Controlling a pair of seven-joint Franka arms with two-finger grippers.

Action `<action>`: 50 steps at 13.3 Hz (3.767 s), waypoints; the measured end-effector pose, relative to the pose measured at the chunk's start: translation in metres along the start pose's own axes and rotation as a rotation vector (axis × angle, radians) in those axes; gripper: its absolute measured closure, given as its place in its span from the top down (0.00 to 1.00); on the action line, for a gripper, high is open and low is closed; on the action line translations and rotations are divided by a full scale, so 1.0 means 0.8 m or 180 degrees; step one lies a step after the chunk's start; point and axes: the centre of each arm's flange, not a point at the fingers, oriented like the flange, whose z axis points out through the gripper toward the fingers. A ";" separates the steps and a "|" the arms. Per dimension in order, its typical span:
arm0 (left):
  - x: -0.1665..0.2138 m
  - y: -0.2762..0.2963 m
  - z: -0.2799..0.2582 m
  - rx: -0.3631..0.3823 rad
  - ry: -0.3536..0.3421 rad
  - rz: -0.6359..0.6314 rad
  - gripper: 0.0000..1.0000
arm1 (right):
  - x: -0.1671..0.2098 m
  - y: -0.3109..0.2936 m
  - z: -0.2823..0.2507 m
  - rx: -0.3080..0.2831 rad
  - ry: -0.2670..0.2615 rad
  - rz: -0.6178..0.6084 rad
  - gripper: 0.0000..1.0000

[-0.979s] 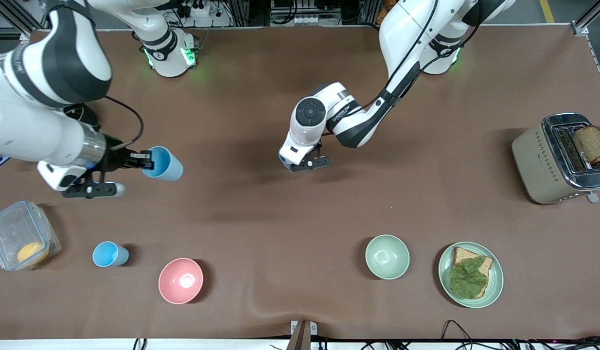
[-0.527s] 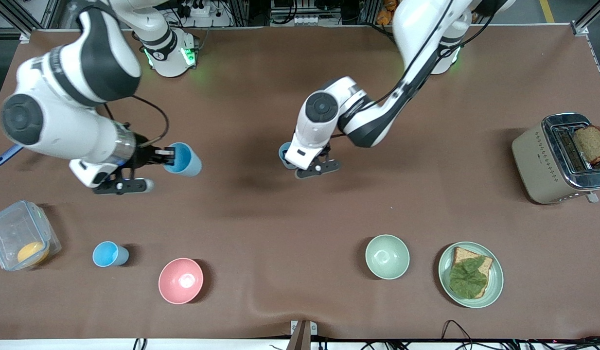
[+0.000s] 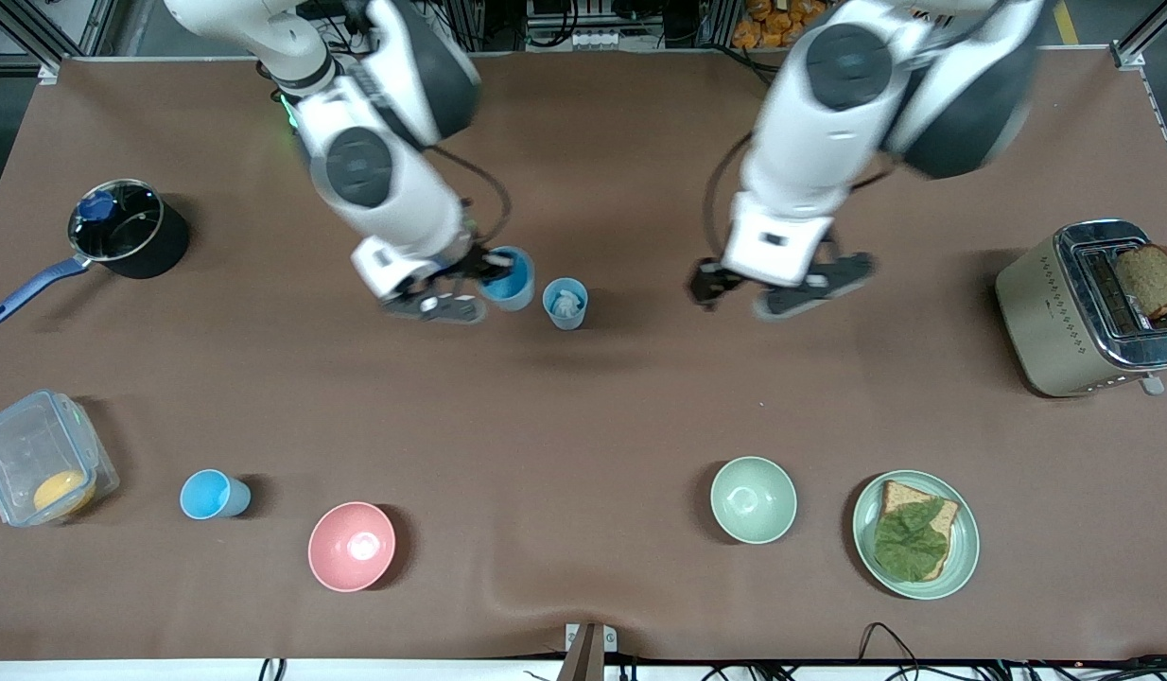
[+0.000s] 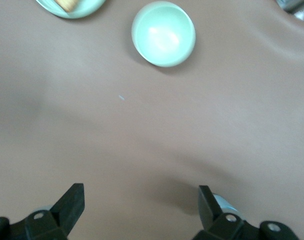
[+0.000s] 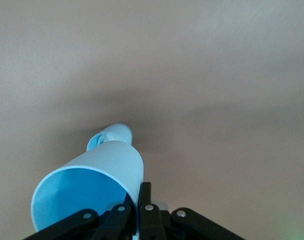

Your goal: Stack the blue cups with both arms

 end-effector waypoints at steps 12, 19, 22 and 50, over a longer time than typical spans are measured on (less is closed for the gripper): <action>0.117 -0.228 -0.088 0.0202 -0.0034 0.0946 1.00 | -0.016 -0.049 0.137 -0.0101 0.0086 0.0270 0.04; 0.116 -0.258 -0.098 0.0242 -0.0130 0.1095 1.00 | -0.014 -0.050 0.148 -0.0122 0.0083 0.0332 0.33; 0.114 -0.256 -0.095 0.0248 -0.0146 0.1109 1.00 | -0.002 -0.048 0.130 -0.0084 0.0132 0.0373 0.67; 0.108 -0.261 -0.104 0.0279 -0.0219 0.1099 1.00 | 0.105 0.403 -0.274 -0.0435 0.0322 -0.0906 1.00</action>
